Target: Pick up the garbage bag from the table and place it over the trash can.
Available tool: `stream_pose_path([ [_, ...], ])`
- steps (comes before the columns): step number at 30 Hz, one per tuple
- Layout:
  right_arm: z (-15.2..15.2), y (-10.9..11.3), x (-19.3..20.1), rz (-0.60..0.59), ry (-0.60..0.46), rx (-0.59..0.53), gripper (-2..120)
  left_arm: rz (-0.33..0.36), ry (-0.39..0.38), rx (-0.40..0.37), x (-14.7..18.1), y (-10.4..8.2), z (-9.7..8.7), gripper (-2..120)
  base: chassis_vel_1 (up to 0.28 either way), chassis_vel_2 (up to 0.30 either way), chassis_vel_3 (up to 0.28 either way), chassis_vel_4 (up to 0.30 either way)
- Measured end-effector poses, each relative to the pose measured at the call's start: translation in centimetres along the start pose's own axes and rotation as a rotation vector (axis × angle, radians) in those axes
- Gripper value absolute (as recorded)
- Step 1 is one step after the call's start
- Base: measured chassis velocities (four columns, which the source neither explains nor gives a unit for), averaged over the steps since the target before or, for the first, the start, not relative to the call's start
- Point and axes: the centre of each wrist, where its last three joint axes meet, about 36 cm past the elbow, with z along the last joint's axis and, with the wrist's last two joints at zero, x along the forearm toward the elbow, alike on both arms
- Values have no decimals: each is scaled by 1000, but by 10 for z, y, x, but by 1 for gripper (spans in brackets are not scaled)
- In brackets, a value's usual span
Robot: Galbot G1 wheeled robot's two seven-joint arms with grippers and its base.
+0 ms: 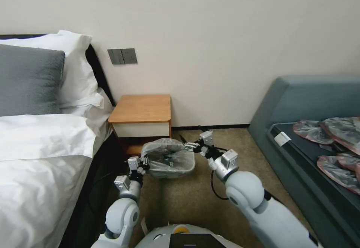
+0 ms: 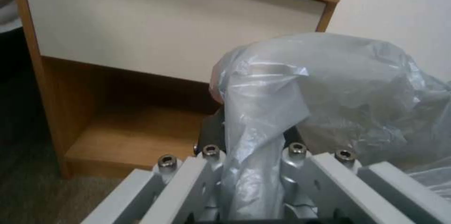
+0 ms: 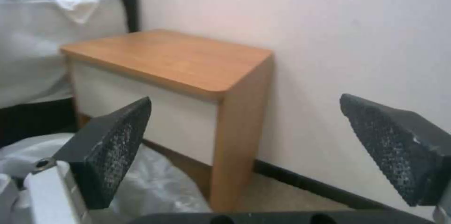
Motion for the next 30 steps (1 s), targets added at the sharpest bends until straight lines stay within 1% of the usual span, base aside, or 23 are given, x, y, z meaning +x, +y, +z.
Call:
stream_pose_path([
  [1,0,0,0,0,0,0,100,0,0,0,0,0,0,7,0,0,0,0],
  [4,22,5,8,70,-23,-3,100,0,3,-6,-1,2,3,7,0,0,0,0],
  [5,22,5,8,70,-23,-3,100,0,3,-6,-1,2,3,7,0,0,0,0],
  [8,42,5,12,135,-47,21,100,-2,4,-10,-1,4,5,7,0,0,0,0],
  [9,42,5,12,135,-47,21,100,-2,4,-10,-1,4,5,7,0,0,0,0],
  [13,58,3,16,195,-72,33,100,-18,18,-14,3,4,13,7,0,0,0,0],
  [18,61,6,23,208,-66,13,100,-38,29,-23,6,3,20,7,0,0,0,0],
  [20,63,8,26,204,-72,5,100,-80,42,-28,9,0,25,7,0,0,0,0],
  [24,63,8,27,205,-73,3,100,-87,47,-31,9,0,27,7,0,0,0,0],
  [27,63,8,26,215,-85,-7,100,-80,76,-25,10,-4,36,7,0,0,0,0],
  [30,65,9,25,214,-83,-13,100,-69,94,-19,10,-7,42,7,0,0,0,0],
])
